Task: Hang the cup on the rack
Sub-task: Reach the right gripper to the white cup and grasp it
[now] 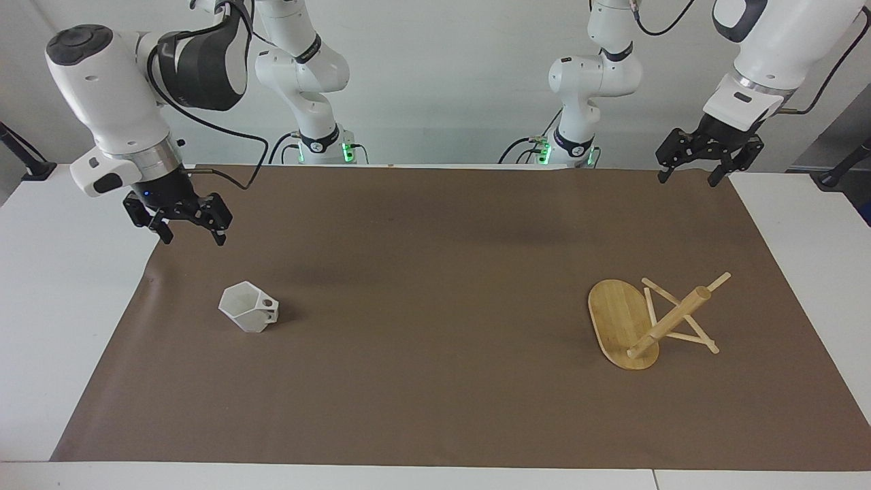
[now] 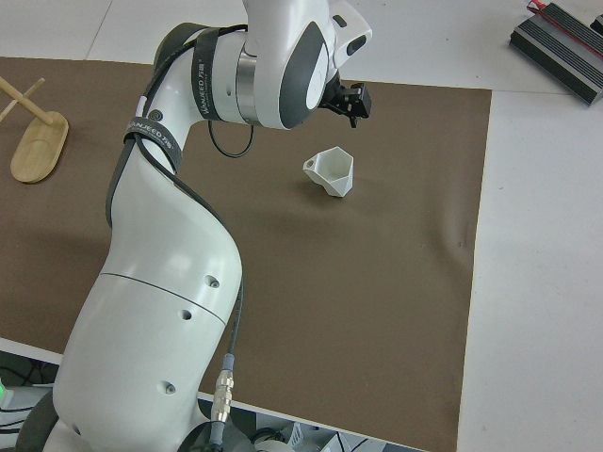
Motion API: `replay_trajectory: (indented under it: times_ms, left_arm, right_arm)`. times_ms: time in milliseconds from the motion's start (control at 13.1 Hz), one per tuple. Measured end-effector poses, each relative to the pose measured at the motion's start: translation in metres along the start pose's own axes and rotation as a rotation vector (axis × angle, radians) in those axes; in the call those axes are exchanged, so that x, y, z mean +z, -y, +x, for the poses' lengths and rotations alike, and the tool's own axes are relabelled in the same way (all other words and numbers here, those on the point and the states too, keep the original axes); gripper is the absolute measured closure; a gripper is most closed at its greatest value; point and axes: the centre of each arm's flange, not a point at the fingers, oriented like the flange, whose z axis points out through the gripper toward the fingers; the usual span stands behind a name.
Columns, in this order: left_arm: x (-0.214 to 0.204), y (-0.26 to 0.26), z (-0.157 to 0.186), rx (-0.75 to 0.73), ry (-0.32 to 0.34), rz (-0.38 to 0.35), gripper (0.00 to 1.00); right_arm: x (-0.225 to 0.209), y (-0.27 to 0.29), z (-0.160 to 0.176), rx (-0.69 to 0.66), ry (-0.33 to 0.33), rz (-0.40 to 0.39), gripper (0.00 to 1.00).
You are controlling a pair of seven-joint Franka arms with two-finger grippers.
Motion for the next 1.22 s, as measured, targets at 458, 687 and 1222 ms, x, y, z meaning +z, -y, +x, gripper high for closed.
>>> replay_trajectory:
  times_ms: [458,687,1222]
  left_arm:
    - [0.000,0.000,0.000,0.000,0.000,0.000,0.00]
    - [0.000,0.000,0.000,0.000,0.000,0.000,0.00]
    - [0.000,0.000,0.000,0.000,0.000,0.000,0.00]
  right_arm:
    - [0.056,-0.003,0.004,0.005,0.016,-0.002,0.00]
    - [0.083,-0.003,-0.003,0.005,0.023,-0.002,0.00]
    - [0.135,-0.018,-0.015,0.031,0.005,-0.011,0.00]
